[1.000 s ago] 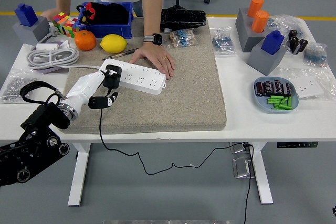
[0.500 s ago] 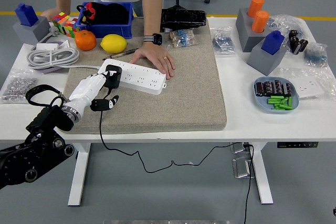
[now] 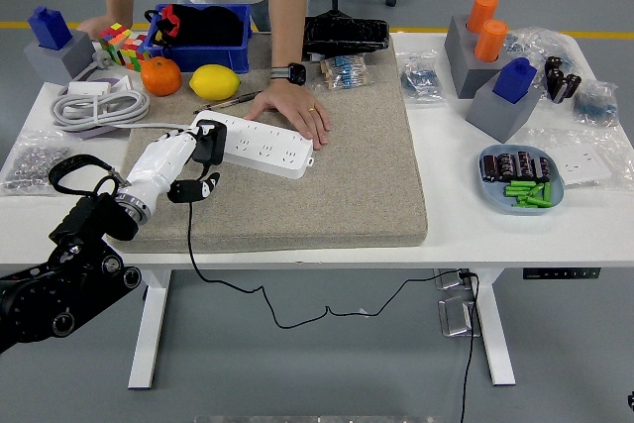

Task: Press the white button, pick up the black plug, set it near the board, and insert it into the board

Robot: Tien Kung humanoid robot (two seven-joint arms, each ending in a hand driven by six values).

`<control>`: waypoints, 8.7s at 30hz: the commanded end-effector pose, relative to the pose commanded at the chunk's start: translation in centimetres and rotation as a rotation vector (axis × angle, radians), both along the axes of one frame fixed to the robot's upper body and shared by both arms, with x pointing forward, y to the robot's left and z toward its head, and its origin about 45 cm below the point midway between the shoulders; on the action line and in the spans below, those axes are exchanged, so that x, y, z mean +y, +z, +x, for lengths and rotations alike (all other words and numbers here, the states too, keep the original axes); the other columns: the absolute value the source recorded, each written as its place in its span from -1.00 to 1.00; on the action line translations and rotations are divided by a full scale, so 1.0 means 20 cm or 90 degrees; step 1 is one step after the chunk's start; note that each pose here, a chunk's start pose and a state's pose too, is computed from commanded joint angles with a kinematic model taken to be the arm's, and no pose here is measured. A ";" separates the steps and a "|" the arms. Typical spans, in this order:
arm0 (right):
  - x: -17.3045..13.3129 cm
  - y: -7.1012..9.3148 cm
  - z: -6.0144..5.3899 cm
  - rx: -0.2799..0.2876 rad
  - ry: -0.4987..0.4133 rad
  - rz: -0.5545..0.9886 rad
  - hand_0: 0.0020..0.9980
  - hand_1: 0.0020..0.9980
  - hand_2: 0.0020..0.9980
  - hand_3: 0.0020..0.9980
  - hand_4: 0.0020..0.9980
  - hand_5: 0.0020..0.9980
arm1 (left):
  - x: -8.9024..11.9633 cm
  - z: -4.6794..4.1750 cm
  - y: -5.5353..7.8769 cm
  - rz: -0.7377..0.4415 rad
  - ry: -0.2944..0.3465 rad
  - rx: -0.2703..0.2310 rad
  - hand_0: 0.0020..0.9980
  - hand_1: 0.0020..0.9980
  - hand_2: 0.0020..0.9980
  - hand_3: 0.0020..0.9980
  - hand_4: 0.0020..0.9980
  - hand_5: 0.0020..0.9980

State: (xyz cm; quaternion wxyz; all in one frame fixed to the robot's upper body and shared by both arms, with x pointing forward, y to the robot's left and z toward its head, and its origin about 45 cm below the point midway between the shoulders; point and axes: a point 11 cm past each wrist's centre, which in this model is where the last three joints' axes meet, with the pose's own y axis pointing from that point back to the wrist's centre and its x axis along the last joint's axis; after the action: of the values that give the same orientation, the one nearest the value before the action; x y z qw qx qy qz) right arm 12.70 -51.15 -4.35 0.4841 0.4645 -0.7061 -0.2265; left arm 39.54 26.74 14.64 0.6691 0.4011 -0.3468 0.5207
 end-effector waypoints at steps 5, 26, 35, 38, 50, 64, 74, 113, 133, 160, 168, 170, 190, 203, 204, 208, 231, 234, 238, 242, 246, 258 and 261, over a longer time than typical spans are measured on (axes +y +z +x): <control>0.00 0.00 0.00 -0.002 -0.001 0.001 0.35 0.13 0.08 0.14 0.34 -0.60 | -0.01 0.010 0.01 -0.002 -0.003 -0.002 0.91 0.90 0.81 0.81 0.35 -0.83; -0.01 0.01 0.00 -0.004 -0.003 -0.003 0.35 0.12 0.08 0.14 0.33 -0.60 | -0.03 0.091 0.09 0.006 -0.005 -0.022 0.90 0.87 0.78 0.78 0.35 -0.83; -0.01 0.01 0.01 -0.008 -0.003 -0.003 0.35 0.12 0.08 0.14 0.33 -0.60 | -0.02 0.037 0.10 0.025 -0.022 -0.020 0.90 0.87 0.78 0.77 0.35 -0.82; -0.01 0.01 0.01 -0.009 -0.003 -0.002 0.35 0.12 0.08 0.14 0.33 -0.60 | -0.02 0.031 0.08 0.029 -0.021 -0.012 0.90 0.87 0.77 0.76 0.35 -0.82; -0.01 0.01 0.01 -0.010 -0.002 -0.004 0.35 0.12 0.08 0.14 0.33 -0.60 | -0.01 0.065 0.02 0.048 -0.009 0.011 0.90 0.87 0.77 0.76 0.35 -0.81; -0.01 0.01 0.02 -0.010 0.003 -0.005 0.35 0.12 0.08 0.14 0.33 -0.61 | -0.05 0.105 0.03 0.049 -0.018 0.010 0.90 0.86 0.75 0.75 0.34 -0.81; -0.01 0.01 0.02 -0.009 0.005 -0.006 0.35 0.12 0.08 0.14 0.33 -0.61 | -0.06 0.142 0.03 0.050 -0.015 0.011 0.90 0.86 0.75 0.74 0.34 -0.81; -0.01 0.01 0.01 -0.012 -0.003 -0.003 0.35 0.12 0.08 0.14 0.33 -0.61 | -0.08 0.190 0.18 -0.003 -0.005 -0.044 0.91 0.86 0.75 0.75 0.46 -0.50; -0.01 0.01 0.01 -0.008 -0.001 -0.007 0.34 0.12 0.08 0.14 0.33 -0.61 | 0.19 0.159 0.55 -0.143 0.098 -0.203 0.94 0.91 0.83 0.79 0.83 0.38; -0.05 0.00 -0.05 0.008 -0.019 -0.015 0.34 0.12 0.08 0.14 0.34 -0.60 | 0.65 0.032 0.63 -0.212 0.227 -0.219 0.97 0.94 0.87 0.84 0.81 0.86; -0.05 0.00 -0.06 0.011 -0.024 -0.015 0.34 0.12 0.08 0.14 0.34 -0.60 | 0.71 -0.003 0.64 -0.222 0.252 -0.230 0.97 0.94 0.86 0.83 0.79 0.82; -0.05 0.00 -0.06 0.011 -0.025 -0.016 0.34 0.12 0.08 0.14 0.34 -0.60 | 0.72 -0.005 0.64 -0.226 0.254 -0.231 0.98 0.93 0.85 0.83 0.78 0.82; -0.06 0.00 -0.05 0.006 -0.030 -0.017 0.34 0.12 0.08 0.14 0.34 -0.59 | 0.70 -0.009 0.63 -0.234 0.253 -0.225 0.96 0.91 0.82 0.81 0.75 0.80; -0.07 0.02 -0.02 -0.004 -0.030 -0.020 0.34 0.12 0.08 0.14 0.34 -0.59 | 0.69 -0.003 0.65 -0.244 0.253 -0.229 0.96 0.90 0.81 0.80 0.75 0.80; -0.07 0.02 -0.01 -0.004 -0.028 -0.021 0.34 0.12 0.08 0.14 0.34 -0.59 | 0.70 -0.006 0.65 -0.245 0.256 -0.230 0.96 0.90 0.81 0.80 0.75 0.80; -0.07 0.02 -0.01 -0.004 -0.027 -0.022 0.34 0.12 0.08 0.14 0.34 -0.59 | 0.71 -0.010 0.65 -0.244 0.258 -0.231 0.96 0.90 0.81 0.80 0.75 0.79; -0.09 0.04 0.00 -0.001 -0.017 -0.029 0.34 0.12 0.08 0.14 0.34 -0.58 | 0.72 -0.019 0.65 -0.241 0.262 -0.233 0.96 0.90 0.81 0.79 0.73 0.79; -0.09 0.04 0.00 0.000 -0.016 -0.029 0.34 0.12 0.08 0.14 0.34 -0.58 | 0.72 -0.024 0.64 -0.241 0.263 -0.232 0.96 0.90 0.81 0.79 0.73 0.79; -0.09 0.03 -0.01 0.002 -0.017 -0.030 0.34 0.12 0.08 0.14 0.34 -0.58 | 0.72 -0.025 0.64 -0.240 0.262 -0.231 0.96 0.90 0.81 0.79 0.73 0.78; -0.09 0.04 -0.01 -0.001 -0.019 -0.029 0.34 0.12 0.08 0.14 0.34 -0.58 | 0.72 -0.022 0.64 -0.241 0.260 -0.230 0.96 0.90 0.81 0.79 0.73 0.79; -0.09 0.03 -0.01 -0.001 -0.023 -0.028 0.34 0.12 0.08 0.14 0.34 -0.58 | 0.71 -0.023 0.64 -0.239 0.258 -0.228 0.96 0.90 0.81 0.79 0.73 0.79; -0.08 0.03 -0.01 -0.001 -0.023 -0.024 0.34 0.12 0.08 0.14 0.34 -0.58 | 0.72 -0.030 0.61 -0.244 0.263 -0.218 0.96 0.90 0.81 0.78 0.72 0.79; -0.08 0.03 -0.01 0.000 -0.023 -0.024 0.34 0.12 0.08 0.14 0.34 -0.58 | 0.71 -0.027 0.62 -0.246 0.262 -0.219 0.96 0.90 0.80 0.78 0.72 0.79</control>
State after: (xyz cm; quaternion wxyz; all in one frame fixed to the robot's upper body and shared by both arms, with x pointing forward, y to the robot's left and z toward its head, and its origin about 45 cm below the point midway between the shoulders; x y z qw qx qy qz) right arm 12.44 -52.69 -3.81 0.4886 0.4429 -0.7182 -0.2220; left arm 38.99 40.98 26.95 0.5450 0.2346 -0.2615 0.7613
